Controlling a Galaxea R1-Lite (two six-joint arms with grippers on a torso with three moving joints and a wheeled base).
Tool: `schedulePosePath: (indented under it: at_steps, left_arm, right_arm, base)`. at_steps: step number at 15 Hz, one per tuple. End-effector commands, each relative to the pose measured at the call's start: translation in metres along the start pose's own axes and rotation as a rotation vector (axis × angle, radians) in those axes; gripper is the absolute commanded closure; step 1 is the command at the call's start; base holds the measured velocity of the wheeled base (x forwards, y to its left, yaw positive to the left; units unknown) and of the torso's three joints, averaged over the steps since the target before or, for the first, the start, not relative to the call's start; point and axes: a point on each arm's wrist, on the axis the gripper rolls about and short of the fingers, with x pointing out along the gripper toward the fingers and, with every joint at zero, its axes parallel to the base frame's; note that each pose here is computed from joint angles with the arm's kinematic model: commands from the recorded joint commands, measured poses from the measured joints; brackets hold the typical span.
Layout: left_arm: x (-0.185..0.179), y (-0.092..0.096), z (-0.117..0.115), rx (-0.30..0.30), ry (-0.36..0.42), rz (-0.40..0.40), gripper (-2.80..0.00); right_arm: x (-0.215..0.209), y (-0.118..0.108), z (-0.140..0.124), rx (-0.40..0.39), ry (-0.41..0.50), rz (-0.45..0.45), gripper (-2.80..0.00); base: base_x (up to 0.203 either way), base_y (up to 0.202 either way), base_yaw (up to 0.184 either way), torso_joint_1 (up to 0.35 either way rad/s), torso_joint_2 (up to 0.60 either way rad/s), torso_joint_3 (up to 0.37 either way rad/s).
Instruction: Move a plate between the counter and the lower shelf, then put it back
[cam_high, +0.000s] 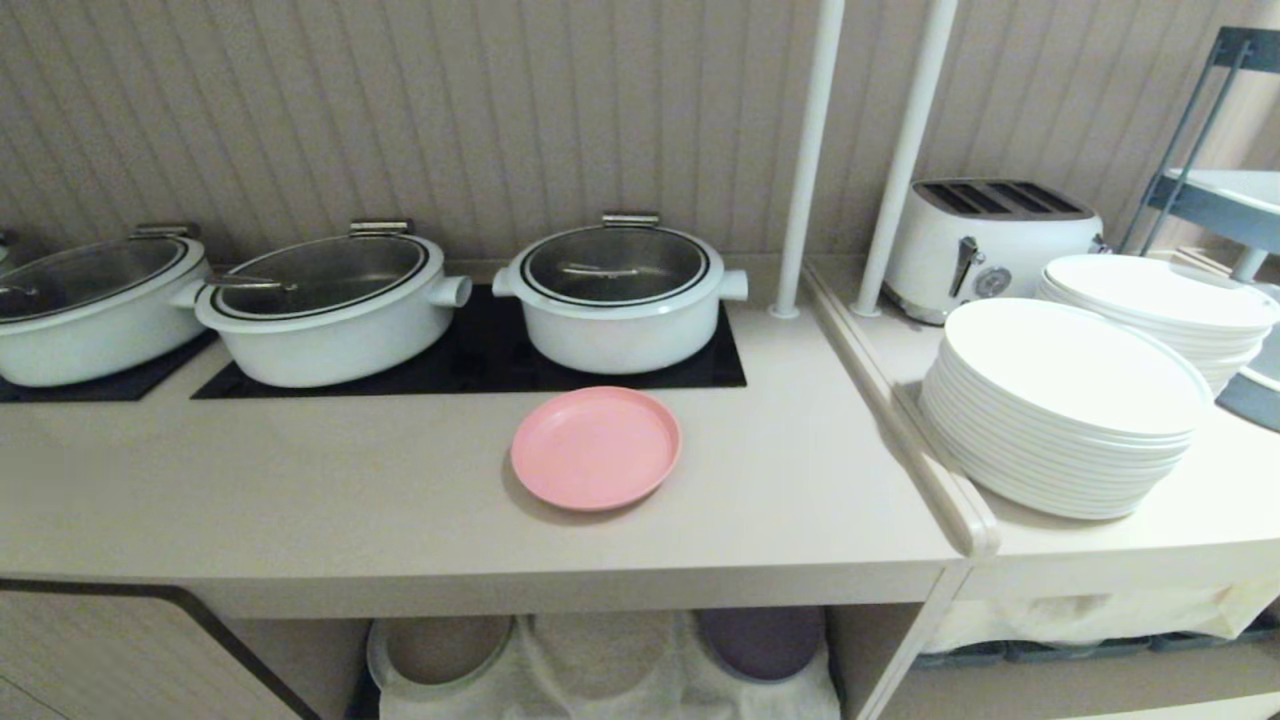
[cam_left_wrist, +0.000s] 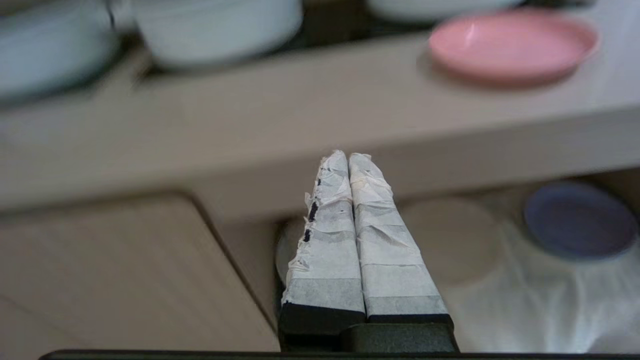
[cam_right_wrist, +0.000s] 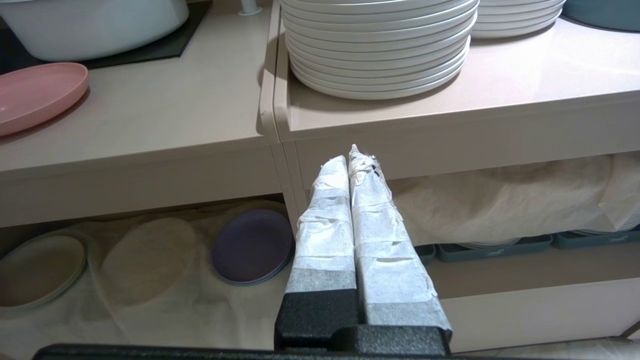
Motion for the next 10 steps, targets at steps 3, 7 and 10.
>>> schedulePosePath:
  at_steps: [3,7,10]
  left_arm:
    - [-0.0004,-0.0006,-0.0025,-0.016,0.009,-0.012,0.00]
    - [-0.0004,-0.0006,-0.0027,-0.040,0.011,-0.012,0.00]
    - [-0.0004,-0.0006,-0.0027,-0.042,0.011,-0.010,0.00]
  right_arm:
    - [0.0000,0.0000,0.0000,0.001,0.000,0.000,0.00]
    - [0.0000,0.0000,0.0000,0.001,0.000,0.000,0.00]
    - [0.0000,0.0000,0.0000,0.001,0.000,0.000,0.00]
  base:
    - [0.000,0.000,0.000,0.000,0.00,0.000]
    - [0.000,0.000,0.000,0.000,0.00,0.000]
    - [0.000,0.000,0.000,0.000,0.00,0.000]
